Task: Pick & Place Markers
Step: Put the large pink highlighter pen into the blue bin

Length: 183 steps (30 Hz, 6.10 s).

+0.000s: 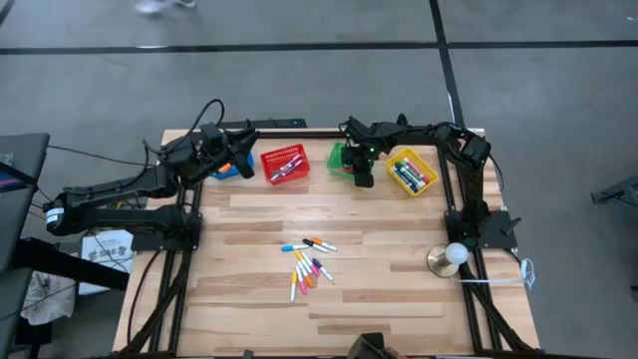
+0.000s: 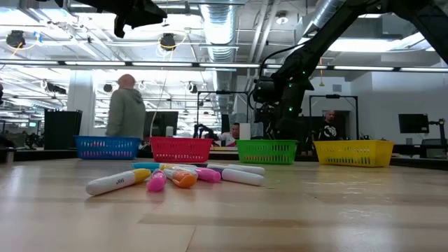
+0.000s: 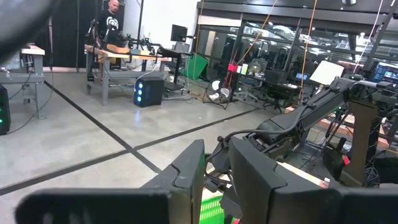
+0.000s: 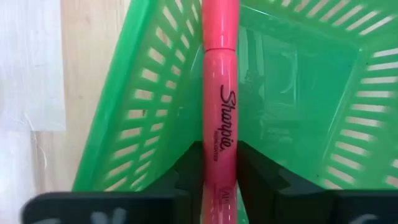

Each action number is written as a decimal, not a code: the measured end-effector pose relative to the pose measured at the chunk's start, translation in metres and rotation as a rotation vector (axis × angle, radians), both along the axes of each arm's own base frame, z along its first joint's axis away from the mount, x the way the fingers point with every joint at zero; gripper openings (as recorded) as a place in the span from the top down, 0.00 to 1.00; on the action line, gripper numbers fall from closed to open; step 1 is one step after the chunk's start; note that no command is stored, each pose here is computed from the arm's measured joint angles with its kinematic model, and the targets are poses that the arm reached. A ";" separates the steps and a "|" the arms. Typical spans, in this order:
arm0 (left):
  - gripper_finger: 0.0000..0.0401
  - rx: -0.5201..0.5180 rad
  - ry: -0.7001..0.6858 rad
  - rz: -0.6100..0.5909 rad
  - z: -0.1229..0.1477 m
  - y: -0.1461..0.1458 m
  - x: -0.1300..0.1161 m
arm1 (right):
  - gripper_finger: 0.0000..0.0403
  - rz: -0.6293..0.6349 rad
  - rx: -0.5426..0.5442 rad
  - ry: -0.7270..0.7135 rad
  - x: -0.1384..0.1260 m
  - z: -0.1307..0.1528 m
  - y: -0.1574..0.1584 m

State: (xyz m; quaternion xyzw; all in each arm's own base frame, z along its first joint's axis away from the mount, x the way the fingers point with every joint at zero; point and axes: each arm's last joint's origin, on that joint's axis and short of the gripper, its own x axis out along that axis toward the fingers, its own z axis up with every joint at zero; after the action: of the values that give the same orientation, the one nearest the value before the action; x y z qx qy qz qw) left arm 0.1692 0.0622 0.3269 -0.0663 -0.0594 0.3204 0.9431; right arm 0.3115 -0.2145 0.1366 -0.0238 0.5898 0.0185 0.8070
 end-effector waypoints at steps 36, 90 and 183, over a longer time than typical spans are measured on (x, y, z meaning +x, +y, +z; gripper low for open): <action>0.81 -0.009 0.023 -0.006 -0.004 0.000 0.005 | 0.86 -0.103 0.043 0.011 0.014 0.046 -0.011; 0.80 -0.046 0.018 -0.462 -0.006 -0.007 0.012 | 0.86 -0.155 0.051 -0.953 0.041 0.229 0.084; 0.80 -0.287 0.474 0.052 -0.049 -0.007 -0.034 | 0.35 -0.022 0.135 -0.735 0.081 0.188 0.113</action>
State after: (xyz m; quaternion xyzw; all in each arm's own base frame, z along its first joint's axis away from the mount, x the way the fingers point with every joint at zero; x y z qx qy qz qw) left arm 0.1350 0.0548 0.2782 -0.1209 0.2074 0.3560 0.9031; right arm 0.3922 -0.1020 0.3243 0.0309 0.2582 0.0390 0.9648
